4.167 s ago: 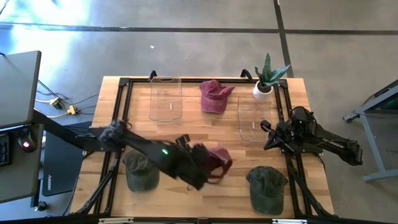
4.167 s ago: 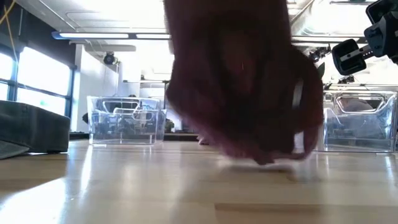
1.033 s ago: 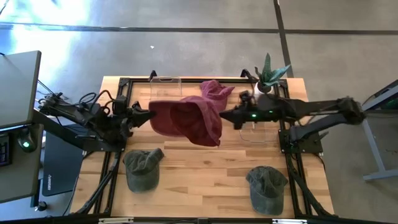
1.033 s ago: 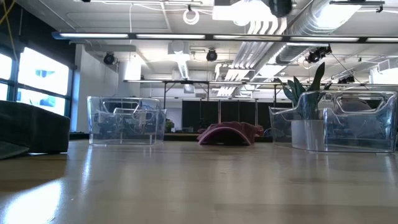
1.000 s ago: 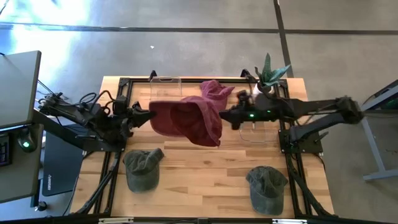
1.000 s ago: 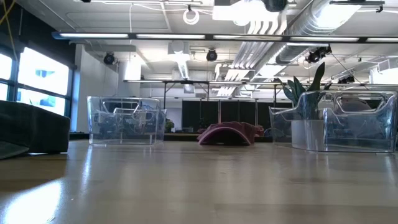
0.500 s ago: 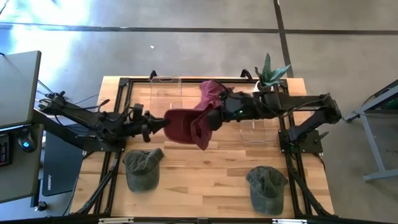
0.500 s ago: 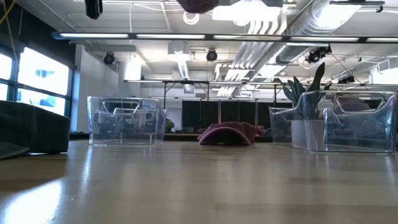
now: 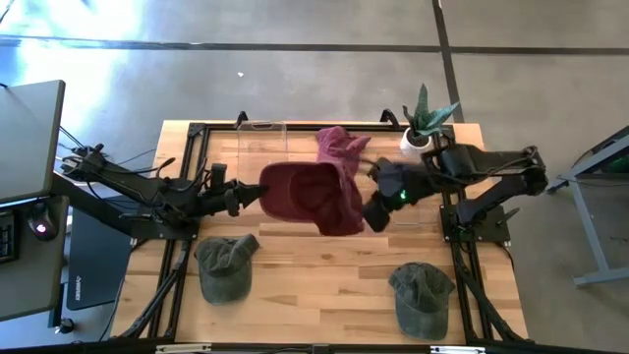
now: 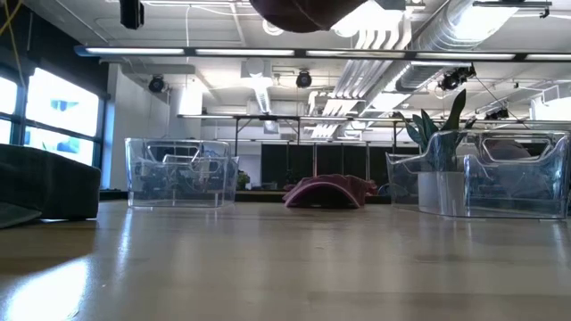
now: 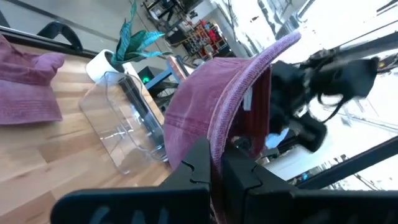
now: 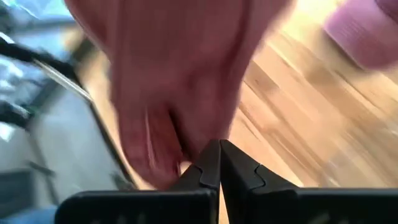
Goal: Pick & Place hat
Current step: Put the bottom red cap into the right transparent bin
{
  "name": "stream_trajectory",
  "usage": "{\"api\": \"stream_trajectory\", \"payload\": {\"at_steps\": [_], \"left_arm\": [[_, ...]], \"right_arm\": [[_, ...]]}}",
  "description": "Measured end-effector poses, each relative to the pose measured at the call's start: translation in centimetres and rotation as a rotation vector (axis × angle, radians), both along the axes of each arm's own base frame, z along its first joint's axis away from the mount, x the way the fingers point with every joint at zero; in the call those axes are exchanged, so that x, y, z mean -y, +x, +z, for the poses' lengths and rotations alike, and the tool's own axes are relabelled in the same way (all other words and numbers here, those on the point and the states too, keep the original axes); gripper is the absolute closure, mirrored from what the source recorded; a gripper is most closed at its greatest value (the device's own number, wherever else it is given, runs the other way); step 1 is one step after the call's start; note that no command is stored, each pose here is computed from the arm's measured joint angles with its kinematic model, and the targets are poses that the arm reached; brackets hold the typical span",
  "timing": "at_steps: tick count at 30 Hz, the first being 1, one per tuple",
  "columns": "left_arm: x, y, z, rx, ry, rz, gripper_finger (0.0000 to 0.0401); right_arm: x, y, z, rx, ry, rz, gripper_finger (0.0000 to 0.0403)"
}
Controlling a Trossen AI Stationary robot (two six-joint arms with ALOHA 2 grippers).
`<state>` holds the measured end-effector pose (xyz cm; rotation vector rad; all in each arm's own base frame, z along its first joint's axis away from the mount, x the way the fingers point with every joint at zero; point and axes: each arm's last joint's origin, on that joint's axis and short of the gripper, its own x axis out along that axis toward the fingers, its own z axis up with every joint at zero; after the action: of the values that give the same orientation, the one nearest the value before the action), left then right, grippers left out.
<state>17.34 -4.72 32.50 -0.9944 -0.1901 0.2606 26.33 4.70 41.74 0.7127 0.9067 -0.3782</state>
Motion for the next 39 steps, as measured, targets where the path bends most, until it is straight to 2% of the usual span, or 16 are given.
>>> {"api": "stream_trajectory", "payload": {"at_steps": [3, 5, 8, 12, 16, 19, 22, 26, 34, 39], "left_arm": [[0.0, 0.0, 0.1, 0.005, -0.002, 0.003, 0.0401], [0.0, 0.0, 0.1, 0.005, -0.003, 0.003, 0.0401], [0.0, 0.0, 0.1, 0.006, -0.003, 0.003, 0.0401], [0.0, 0.0, 0.1, 0.01, -0.008, -0.014, 0.0401], [0.3, 0.5, 0.0, 0.027, -0.03, -0.046, 0.0401], [0.6, 1.0, 0.2, 0.069, -0.041, -0.094, 0.0401], [0.8, 1.4, 0.3, 0.095, -0.048, -0.106, 0.0401], [0.9, 1.7, 0.1, 0.089, -0.055, -0.099, 0.0401], [0.8, 1.6, 0.3, 0.114, -0.077, -0.086, 0.0401], [0.8, 1.6, 0.3, 0.112, -0.077, -0.085, 0.0401]], "right_arm": [[-0.7, -0.4, -0.8, -0.093, -0.029, 0.017, 0.0403], [-1.3, -0.1, -0.9, -0.083, -0.037, 0.044, 0.0403], [-1.8, 1.2, -0.8, 0.008, -0.082, 0.07, 0.0403], [-1.2, 3.9, -0.2, 0.205, -0.129, 0.08, 0.0403], [0.7, 6.5, 0.1, 0.351, -0.19, -0.021, 0.0403], [2.2, 8.1, -0.9, 0.338, -0.222, -0.086, 0.0403], [3.3, 9.0, -2.6, 0.243, -0.197, -0.072, 0.0403], [3.8, 9.0, -3.3, 0.181, -0.127, -0.014, 0.0403], [3.5, 5.7, -0.3, 0.242, 0.025, 0.043, 0.0403], [3.7, 3.2, 1.5, 0.287, 0.033, 0.047, 0.0403]]}}
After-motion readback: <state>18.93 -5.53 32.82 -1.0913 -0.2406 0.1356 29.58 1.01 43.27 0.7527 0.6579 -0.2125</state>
